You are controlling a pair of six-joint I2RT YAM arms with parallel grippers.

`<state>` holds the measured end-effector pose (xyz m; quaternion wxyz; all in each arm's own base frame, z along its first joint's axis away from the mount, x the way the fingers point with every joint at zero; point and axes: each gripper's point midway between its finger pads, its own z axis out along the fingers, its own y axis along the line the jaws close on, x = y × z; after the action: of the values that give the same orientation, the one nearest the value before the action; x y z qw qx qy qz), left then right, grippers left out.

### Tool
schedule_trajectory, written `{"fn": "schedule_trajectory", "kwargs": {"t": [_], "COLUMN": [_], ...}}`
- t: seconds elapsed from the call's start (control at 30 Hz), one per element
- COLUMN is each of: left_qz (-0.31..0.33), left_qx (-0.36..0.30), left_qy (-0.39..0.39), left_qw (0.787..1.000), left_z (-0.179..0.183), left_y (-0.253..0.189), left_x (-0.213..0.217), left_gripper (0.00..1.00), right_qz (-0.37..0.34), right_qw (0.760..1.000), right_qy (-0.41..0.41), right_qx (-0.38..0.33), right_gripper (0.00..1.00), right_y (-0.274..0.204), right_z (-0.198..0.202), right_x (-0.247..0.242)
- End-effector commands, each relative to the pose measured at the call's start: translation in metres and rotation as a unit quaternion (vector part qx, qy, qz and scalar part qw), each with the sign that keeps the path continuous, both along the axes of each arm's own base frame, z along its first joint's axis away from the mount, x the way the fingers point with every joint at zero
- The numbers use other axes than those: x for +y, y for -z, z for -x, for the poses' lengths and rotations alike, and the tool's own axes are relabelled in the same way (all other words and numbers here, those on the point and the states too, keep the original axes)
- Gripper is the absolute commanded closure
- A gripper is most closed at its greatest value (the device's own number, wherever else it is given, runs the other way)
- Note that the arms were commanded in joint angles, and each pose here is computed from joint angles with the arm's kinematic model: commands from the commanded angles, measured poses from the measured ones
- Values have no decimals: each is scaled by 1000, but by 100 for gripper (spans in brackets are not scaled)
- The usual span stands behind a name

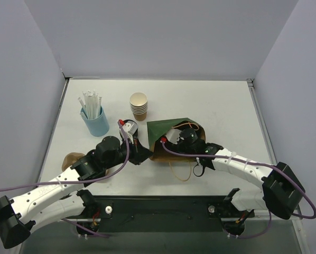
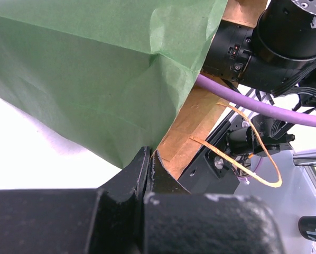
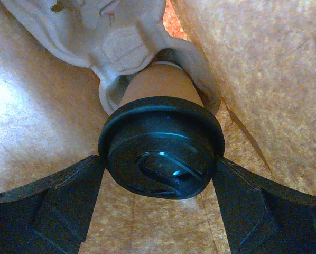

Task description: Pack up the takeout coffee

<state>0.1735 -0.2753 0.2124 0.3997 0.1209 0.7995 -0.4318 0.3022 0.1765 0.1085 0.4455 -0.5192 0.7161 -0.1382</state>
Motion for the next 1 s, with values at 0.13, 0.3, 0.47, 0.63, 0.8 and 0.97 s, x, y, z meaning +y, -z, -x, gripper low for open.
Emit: {"fn": "schedule_trajectory", "kwargs": {"t": [0.13, 0.3, 0.47, 0.63, 0.8, 0.97], "left_qz": [9, 8, 5, 4, 0, -9], "left_qx": [-12, -11, -10, -8, -5, -2], "left_qy": [19, 19, 18, 18, 16, 14], "left_qw": [1000, 1000, 1000, 1000, 1000, 1000], "left_z": [2, 2, 1, 1, 0, -1], "left_y": [-19, -18, -16, -16, -12, -6], "left_x": [-6, -7, -6, -7, -7, -6], "left_gripper": [100, 100, 100, 100, 100, 100], "right_qz": [-30, -28, -25, -29, -33, -37], "right_qw": [999, 999, 999, 998, 998, 997], "right_qy": [26, 31, 38, 48, 59, 69], "right_qx": [-4, -7, -14, -10, -10, -16], "right_gripper": [13, 13, 15, 19, 25, 12], "right_y": [-26, -31, -36, -40, -41, -44], "right_z": [-2, 1, 1, 3, 5, 5], "right_x": [-8, -13, -17, -20, -24, -28]}}
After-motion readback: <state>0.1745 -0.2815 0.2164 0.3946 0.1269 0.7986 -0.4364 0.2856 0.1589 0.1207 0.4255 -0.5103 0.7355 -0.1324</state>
